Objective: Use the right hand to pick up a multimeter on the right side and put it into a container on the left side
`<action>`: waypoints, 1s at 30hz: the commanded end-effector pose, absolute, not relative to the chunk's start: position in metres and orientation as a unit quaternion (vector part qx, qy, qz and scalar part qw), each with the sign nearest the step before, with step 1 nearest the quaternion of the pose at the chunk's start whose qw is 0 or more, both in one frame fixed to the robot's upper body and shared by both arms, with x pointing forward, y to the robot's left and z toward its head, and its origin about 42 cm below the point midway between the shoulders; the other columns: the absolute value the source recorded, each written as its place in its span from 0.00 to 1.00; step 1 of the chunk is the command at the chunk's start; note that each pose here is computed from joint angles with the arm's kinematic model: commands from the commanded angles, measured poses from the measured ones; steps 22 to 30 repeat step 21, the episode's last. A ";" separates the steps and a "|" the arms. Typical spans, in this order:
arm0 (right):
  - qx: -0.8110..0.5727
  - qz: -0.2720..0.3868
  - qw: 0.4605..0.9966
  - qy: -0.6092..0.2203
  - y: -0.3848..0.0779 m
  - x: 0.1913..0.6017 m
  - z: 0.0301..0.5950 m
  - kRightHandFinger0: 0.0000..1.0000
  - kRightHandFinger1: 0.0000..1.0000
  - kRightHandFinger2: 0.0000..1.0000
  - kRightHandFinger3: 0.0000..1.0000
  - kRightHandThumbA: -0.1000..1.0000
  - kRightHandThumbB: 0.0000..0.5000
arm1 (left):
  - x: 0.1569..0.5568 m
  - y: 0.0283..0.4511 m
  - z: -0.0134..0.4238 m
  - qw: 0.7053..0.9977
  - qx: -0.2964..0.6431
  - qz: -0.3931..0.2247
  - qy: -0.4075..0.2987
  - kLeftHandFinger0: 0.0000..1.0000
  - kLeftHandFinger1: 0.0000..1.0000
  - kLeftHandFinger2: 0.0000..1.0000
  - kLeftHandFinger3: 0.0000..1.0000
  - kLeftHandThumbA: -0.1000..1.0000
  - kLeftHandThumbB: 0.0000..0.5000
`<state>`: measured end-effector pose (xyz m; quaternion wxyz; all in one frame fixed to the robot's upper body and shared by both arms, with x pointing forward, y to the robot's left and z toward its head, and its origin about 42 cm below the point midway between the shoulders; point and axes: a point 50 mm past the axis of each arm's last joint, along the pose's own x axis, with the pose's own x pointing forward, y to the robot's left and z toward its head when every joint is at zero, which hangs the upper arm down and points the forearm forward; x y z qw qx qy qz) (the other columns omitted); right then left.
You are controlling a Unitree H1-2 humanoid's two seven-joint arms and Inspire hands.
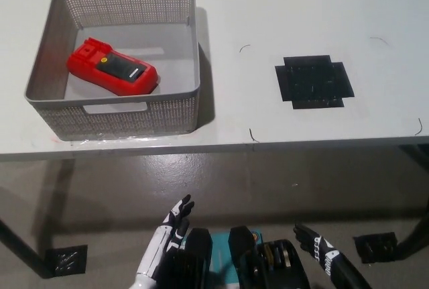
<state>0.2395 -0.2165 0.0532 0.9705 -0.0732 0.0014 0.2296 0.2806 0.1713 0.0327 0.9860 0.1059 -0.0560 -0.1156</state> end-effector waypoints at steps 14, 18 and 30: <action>-0.114 0.240 0.964 -0.008 -0.219 0.246 0.050 1.00 1.00 1.00 1.00 1.00 0.82 | 0.262 0.175 0.029 0.991 0.084 -0.080 -0.064 1.00 1.00 1.00 1.00 1.00 0.91; -0.119 0.245 0.962 0.001 -0.216 0.242 0.049 1.00 1.00 1.00 1.00 1.00 0.83 | 0.255 0.177 0.026 0.992 0.086 -0.075 -0.060 1.00 1.00 1.00 1.00 1.00 0.90; -0.128 0.247 0.961 0.004 -0.216 0.241 0.050 1.00 1.00 1.00 1.00 1.00 0.84 | 0.252 0.178 0.025 0.992 0.089 -0.075 -0.058 1.00 1.00 1.00 1.00 1.00 0.87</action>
